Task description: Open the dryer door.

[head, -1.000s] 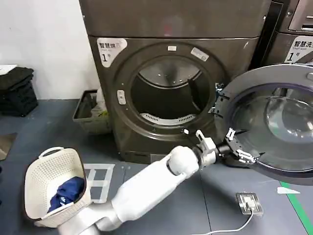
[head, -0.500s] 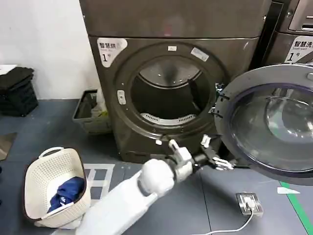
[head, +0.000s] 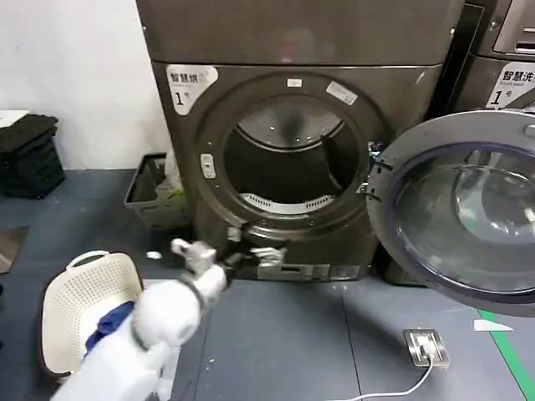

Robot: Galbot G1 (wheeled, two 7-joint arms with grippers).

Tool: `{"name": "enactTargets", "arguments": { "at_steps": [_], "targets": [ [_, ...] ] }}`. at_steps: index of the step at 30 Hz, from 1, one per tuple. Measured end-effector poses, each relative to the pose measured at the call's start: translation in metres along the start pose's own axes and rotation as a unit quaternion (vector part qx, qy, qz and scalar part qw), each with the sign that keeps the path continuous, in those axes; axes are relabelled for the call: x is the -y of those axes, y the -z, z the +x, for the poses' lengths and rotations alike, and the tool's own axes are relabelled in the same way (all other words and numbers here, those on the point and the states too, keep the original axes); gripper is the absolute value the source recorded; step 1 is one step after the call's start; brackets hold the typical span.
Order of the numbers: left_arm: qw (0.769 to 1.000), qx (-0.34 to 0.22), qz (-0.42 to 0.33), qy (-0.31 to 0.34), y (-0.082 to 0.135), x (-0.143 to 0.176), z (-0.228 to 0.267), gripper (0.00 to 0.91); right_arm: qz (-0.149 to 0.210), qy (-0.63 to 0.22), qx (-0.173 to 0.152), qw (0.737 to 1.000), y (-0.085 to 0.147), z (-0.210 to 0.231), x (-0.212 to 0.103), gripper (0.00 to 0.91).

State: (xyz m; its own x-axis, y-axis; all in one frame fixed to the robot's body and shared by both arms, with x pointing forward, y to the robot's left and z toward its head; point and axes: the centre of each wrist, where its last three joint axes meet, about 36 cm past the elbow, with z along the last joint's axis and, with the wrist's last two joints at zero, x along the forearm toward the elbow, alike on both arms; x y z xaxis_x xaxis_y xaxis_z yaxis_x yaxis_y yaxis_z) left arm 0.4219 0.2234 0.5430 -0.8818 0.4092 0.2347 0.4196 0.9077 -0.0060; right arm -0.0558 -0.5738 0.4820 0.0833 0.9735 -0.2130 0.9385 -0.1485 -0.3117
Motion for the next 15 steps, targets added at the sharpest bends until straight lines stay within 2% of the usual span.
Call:
{"name": "enactTargets", "arguments": {
  "at_steps": [8,15],
  "targets": [
    [0.984,-0.079,0.049,0.153,-0.003,-0.063,0.038,0.907,-0.012,0.033,0.005,0.999,0.001,-0.005,-0.017,0.907],
    [0.957,-0.101,0.115,0.248,-0.002,-0.107,0.069,0.907,-0.026,0.060,0.009,0.998,0.003,-0.008,-0.029,0.907]
  ]
}}
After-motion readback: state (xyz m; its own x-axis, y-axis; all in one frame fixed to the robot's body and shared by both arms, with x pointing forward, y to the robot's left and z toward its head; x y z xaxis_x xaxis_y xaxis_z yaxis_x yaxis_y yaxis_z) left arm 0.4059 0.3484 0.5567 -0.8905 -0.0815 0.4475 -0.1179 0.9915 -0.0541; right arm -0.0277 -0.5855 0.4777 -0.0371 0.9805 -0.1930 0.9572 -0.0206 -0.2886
